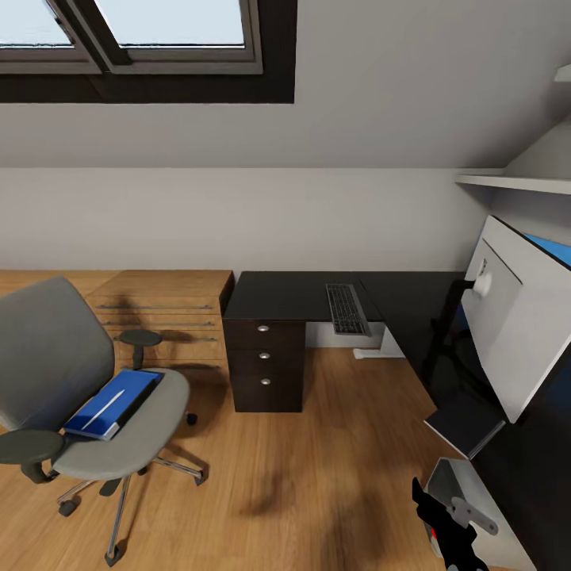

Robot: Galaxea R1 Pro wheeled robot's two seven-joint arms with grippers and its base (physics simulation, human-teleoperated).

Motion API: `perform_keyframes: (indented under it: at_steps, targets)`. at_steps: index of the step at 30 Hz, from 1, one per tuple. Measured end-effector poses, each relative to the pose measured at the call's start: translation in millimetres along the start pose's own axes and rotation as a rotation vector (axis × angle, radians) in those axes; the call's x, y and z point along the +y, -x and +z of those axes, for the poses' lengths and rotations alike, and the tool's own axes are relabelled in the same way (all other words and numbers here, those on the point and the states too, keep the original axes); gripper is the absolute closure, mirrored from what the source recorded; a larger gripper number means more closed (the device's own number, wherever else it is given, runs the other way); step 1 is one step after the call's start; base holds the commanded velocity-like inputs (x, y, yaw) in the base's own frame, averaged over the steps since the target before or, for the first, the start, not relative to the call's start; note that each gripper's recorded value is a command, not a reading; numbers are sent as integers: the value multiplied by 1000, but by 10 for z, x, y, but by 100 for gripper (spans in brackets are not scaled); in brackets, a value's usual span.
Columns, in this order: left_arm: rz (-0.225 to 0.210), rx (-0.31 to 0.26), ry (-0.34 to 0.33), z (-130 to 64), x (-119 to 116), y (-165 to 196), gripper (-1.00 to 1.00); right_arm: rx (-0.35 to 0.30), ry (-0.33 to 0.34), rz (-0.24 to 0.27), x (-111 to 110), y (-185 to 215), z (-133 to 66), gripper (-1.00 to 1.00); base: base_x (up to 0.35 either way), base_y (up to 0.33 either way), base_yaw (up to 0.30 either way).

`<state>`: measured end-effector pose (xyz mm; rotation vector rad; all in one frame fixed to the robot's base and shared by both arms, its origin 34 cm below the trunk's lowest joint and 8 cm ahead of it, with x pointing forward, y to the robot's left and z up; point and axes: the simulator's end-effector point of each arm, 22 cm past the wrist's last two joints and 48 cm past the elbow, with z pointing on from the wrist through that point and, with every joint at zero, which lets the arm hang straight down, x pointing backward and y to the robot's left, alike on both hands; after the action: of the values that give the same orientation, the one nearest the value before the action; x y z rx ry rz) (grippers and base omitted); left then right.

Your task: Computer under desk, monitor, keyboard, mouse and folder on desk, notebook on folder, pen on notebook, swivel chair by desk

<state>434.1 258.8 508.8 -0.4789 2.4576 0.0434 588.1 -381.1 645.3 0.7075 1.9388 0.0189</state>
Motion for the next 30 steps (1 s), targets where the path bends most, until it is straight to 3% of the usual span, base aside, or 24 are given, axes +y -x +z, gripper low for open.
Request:
perform_keyframes:
  at_steps: [15,30]
  targets:
    - [3,-4,7,7,58,22,-100,7,8,-6,35,-34,-5,-100,16,0,0]
    - [8,-11,10,17,135,60,-100,18,37,-28,157,-81,-9,-100,294,0,0]
